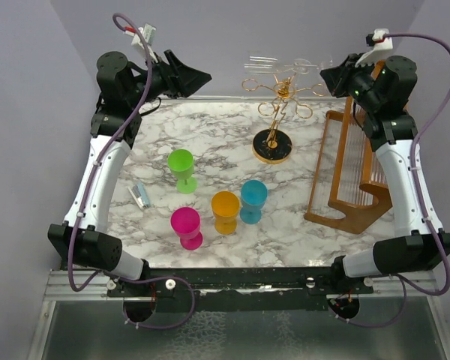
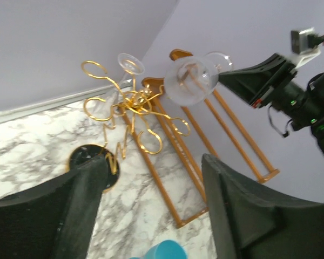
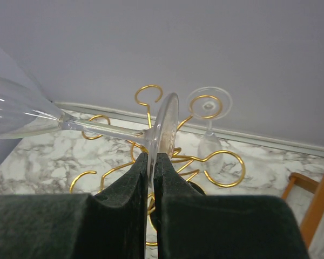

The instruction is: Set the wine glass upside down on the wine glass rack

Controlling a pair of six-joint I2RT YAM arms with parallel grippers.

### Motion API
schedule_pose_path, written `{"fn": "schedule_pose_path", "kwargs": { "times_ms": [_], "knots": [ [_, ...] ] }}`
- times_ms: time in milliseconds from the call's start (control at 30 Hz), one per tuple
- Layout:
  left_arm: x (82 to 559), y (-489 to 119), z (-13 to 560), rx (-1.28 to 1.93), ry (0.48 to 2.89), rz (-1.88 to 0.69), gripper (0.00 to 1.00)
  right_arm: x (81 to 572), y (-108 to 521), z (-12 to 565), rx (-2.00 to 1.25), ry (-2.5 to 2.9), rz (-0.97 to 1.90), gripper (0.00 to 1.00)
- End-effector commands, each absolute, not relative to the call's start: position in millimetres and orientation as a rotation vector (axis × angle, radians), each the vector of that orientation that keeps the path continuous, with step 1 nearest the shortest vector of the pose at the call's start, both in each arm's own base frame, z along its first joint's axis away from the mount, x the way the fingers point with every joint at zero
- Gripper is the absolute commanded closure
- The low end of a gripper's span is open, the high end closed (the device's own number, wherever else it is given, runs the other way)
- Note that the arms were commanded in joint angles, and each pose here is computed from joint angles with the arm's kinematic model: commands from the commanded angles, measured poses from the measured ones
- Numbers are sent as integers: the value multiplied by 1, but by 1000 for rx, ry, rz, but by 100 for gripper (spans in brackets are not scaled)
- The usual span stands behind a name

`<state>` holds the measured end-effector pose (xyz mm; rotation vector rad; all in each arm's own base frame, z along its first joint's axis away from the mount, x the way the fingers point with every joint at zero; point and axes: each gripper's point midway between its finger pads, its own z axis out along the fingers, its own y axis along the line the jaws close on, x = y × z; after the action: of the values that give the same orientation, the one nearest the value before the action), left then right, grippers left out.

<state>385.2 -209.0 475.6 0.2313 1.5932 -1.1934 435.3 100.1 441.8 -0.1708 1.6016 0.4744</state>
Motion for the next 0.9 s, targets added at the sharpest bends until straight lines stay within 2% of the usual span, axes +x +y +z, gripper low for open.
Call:
{"fn": "schedule_pose_path", "kwargs": {
  "times_ms": [0, 133, 200, 600, 867],
  "knots": [
    [370, -188, 483, 323, 1565, -1026, 22, 425, 75, 470, -152, 1535, 367, 99],
    [368, -178, 478, 367, 1588, -922, 6, 422, 60, 484, -155, 1508, 274, 99],
    [369, -173, 473, 386, 1601, -860, 4, 420, 53, 492, -157, 1492, 224, 99],
    [363, -154, 446, 525, 1667, -635, 3, 396, 11, 547, -252, 1390, -154, 99],
    [365, -148, 434, 536, 1704, -597, 3, 390, -6, 546, -439, 1404, -411, 99]
  ]
}}
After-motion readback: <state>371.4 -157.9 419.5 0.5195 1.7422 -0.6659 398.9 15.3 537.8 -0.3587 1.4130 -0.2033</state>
